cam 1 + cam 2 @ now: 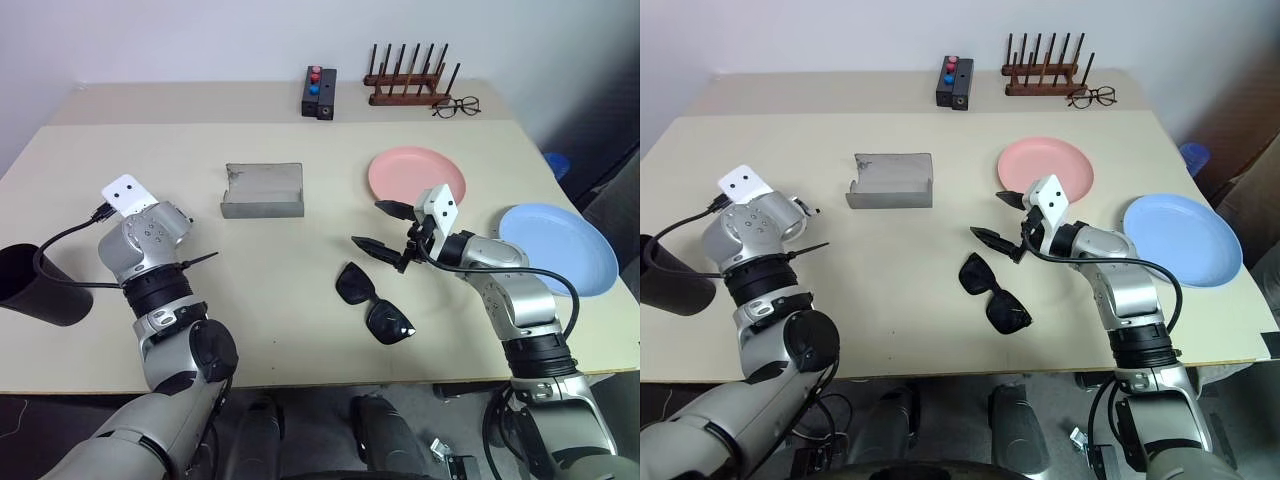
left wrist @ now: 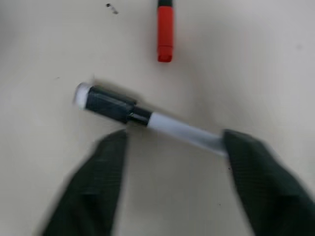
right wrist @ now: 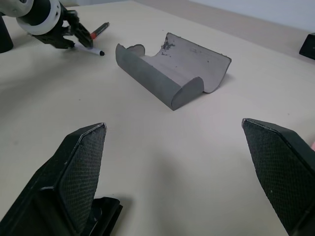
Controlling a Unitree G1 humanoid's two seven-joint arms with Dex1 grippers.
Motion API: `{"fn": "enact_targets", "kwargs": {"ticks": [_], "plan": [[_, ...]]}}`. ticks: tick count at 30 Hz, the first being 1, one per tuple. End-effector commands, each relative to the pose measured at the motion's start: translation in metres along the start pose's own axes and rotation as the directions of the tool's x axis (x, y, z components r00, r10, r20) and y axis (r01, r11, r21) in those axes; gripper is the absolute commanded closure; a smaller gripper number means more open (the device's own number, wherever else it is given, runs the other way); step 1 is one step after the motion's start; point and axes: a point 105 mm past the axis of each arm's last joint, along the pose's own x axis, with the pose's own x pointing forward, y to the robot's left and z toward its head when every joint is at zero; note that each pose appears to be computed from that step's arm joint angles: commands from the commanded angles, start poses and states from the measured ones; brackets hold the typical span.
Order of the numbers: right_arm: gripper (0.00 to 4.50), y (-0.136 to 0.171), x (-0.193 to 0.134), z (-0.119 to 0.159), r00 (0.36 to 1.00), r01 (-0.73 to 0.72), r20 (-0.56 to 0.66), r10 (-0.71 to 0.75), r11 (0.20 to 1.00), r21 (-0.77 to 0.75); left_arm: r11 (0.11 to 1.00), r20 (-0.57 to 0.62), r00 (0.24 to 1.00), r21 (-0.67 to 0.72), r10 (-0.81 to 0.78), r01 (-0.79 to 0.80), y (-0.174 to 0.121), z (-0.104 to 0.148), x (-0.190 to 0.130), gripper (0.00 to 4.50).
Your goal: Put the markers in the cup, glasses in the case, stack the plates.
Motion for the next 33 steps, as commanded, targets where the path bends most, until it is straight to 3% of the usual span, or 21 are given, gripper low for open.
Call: {"fn": "enact_targets", "kwargs": {"ticks": [1,8,17,25,28,31,33], "plan": [[0.0,-0.002,-0.003,0.006,1.0,0.008,0.026,-0.007,1.0,-0.023,1.0,0.012,1.0,0.011,0.013,-0.013,0.004,0.002,0.001,1.84],[0.0,-0.003,-0.003,0.006,1.0,0.007,0.024,-0.007,1.0,-0.028,1.0,0.001,1.0,0.005,0.007,-0.007,0.003,0.0,0.001,1.84],[0.0,-0.004,-0.001,0.005,1.0,0.003,0.022,-0.003,1.0,-0.027,0.978,-0.012,1.0,-0.207,0.003,-0.005,-0.002,0.013,0.004,1.84],[0.0,-0.004,-0.002,0.003,1.0,0.007,0.023,-0.006,1.0,-0.028,0.976,-0.036,0.999,-0.215,-0.018,0.01,-0.01,0.011,0.005,1.84],[0.0,-0.004,-0.002,0.003,1.0,0.008,0.023,-0.008,1.0,-0.028,0.979,-0.071,0.997,-0.205,-0.028,0.013,-0.014,0.005,0.005,2.64],[0.0,-0.004,-0.002,0.004,1.0,0.012,0.026,-0.011,0.999,-0.029,0.98,-0.07,0.997,-0.2,-0.013,-0.001,-0.014,0.005,0.005,4.09],[0.0,-0.004,-0.002,0.004,1.0,0.013,0.027,-0.012,0.999,-0.03,0.981,-0.062,0.998,-0.191,-0.003,-0.009,-0.013,0.006,0.005,4.09]]}}
